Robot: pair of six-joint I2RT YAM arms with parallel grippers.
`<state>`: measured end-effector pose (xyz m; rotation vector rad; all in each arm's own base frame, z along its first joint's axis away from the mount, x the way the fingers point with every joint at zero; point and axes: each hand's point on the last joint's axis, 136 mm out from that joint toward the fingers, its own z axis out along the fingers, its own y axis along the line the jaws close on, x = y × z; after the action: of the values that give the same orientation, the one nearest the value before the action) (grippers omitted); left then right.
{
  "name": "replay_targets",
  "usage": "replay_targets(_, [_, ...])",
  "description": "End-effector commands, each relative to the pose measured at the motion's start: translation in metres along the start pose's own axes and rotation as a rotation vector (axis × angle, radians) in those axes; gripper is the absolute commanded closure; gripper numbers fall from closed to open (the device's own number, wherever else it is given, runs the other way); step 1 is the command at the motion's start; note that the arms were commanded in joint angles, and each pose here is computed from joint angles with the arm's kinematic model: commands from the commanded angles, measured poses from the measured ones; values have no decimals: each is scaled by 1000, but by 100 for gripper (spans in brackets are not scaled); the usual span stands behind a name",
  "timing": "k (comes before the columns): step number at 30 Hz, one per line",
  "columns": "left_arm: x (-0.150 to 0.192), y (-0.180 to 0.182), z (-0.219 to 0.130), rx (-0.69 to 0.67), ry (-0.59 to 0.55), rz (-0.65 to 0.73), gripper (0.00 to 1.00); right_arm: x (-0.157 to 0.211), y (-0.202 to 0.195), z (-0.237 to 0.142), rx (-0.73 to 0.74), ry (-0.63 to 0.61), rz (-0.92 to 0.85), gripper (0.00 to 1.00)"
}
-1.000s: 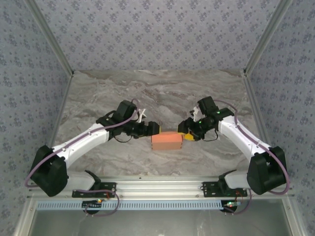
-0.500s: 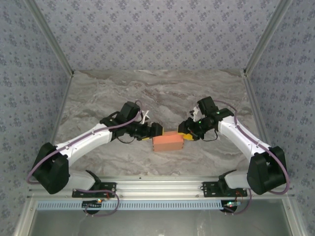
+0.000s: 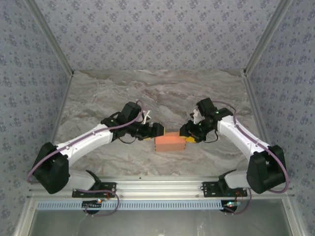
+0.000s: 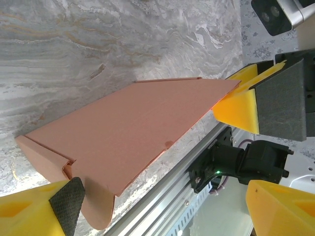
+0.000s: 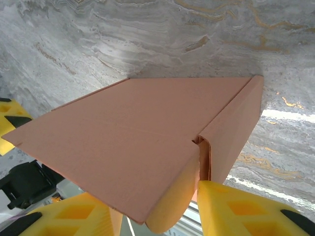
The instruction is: Fold the paper box
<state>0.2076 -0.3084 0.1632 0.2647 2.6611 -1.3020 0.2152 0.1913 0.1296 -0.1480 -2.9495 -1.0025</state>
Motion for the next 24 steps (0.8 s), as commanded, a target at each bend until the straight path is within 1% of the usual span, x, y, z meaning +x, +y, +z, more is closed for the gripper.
replay_targets(1, [-1,2,1,-27,-5,33,12,1,5,-9,19,-4,-34,54])
replay_targets(13, [-4,2,2,-19,-20,21,13,1,4,-19,54,-23,-62,52])
replay_targets(17, [-4,-3,-2,-18,-21,24,13,-1,4,-24,66,-40,-66,52])
replay_targets(24, [4,-4,-15,-54,9,29,11,-2,12,-25,35,-42,-71,52])
